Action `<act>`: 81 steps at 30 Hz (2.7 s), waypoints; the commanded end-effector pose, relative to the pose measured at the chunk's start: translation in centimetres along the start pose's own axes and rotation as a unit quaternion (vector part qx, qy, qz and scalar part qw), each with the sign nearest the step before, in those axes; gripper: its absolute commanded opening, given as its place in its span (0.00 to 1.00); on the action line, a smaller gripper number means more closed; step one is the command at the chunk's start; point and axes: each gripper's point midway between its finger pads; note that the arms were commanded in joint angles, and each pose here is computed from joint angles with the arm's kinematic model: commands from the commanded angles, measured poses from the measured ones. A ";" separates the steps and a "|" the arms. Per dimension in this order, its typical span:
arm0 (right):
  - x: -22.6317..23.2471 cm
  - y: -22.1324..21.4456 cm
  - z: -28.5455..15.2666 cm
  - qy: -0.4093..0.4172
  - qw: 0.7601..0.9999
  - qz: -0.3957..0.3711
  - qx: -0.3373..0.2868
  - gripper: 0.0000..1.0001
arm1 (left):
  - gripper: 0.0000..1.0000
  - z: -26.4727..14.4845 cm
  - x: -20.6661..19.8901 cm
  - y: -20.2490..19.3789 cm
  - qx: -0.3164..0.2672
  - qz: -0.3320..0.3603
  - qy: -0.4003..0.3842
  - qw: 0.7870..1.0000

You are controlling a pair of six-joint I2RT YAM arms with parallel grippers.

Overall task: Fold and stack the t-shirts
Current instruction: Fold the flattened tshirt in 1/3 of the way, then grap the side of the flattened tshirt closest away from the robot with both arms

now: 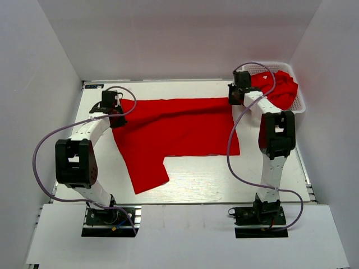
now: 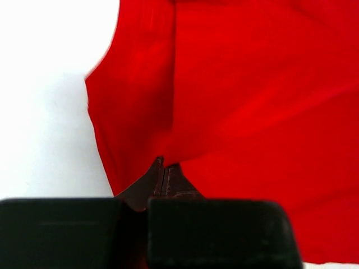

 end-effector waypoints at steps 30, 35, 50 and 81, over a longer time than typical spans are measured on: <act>6.5 1.8 -4.1 0.160 0.986 0.010 -0.052 0.90 | 1.00 -0.7 -6.0 3.8 -0.007 -0.018 -0.101 0.995; 7.1 2.0 -1.8 0.162 0.986 0.031 -0.038 0.90 | 1.00 4.1 -7.6 3.9 0.015 -0.008 -0.120 0.993; 7.0 -0.1 6.2 0.138 0.989 0.046 0.019 0.90 | 1.00 16.3 -6.1 2.2 0.084 -0.006 -0.064 0.994; 5.4 2.8 -9.8 0.083 0.994 0.060 -0.037 0.90 | 1.00 -6.8 -1.4 3.4 0.005 -0.047 -0.012 0.999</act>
Point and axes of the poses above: each gripper's point midway between its finger pads, its own z axis out along the fingers, its own x axis along the line the jaws close on, y = z × x, and after that the axes turned 12 degrees about -z, right-handed
